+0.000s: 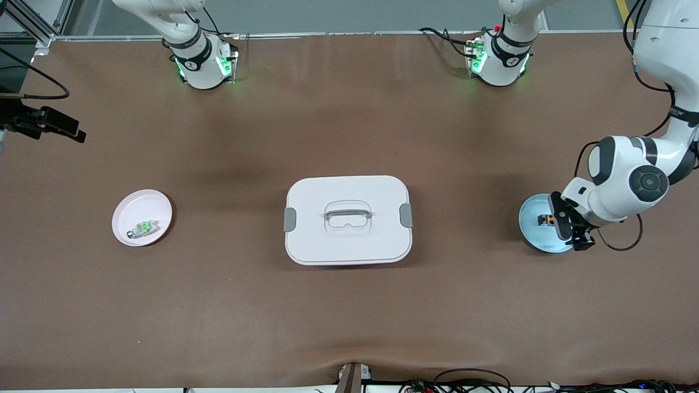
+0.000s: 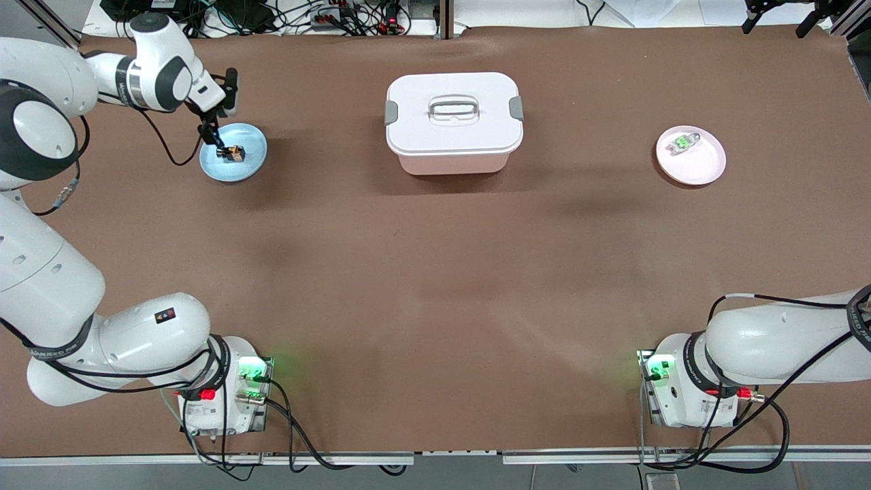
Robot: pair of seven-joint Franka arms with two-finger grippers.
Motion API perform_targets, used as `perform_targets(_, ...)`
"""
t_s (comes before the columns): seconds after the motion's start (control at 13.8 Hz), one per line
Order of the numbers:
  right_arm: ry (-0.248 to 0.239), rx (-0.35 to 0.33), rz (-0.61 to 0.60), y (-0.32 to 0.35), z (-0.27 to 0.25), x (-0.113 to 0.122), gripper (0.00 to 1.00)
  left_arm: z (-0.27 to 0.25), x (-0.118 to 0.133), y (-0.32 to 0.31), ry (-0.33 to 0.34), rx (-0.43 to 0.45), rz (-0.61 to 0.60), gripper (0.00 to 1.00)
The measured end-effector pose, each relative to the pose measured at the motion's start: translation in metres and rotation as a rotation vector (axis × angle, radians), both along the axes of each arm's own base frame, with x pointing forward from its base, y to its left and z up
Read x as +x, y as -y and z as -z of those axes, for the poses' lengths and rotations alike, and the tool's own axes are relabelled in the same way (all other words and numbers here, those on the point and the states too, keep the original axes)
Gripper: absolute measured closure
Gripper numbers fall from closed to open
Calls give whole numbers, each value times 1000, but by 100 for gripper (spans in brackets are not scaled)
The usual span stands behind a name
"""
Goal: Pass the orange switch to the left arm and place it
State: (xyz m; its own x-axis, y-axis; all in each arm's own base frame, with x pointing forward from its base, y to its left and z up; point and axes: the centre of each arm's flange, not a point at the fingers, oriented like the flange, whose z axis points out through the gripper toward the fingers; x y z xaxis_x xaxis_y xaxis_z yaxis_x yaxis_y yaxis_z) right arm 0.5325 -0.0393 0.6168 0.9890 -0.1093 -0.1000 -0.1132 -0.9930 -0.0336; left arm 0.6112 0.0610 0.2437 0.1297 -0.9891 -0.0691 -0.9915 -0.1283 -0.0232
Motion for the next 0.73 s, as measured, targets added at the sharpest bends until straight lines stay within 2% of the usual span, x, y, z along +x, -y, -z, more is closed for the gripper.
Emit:
perform_targets(0.29,-2,0,-1,0,1,1,0,-43,14,35,-2,-7,-222,0)
perform_targets(0.44,-2,0,-1,-1,1,1,0,-67,18,61,-7,-2,-386,0)
perform_targets(0.73,-2,0,-2,-1,1,1,0,-104,22,107,41,-22,-729,0)
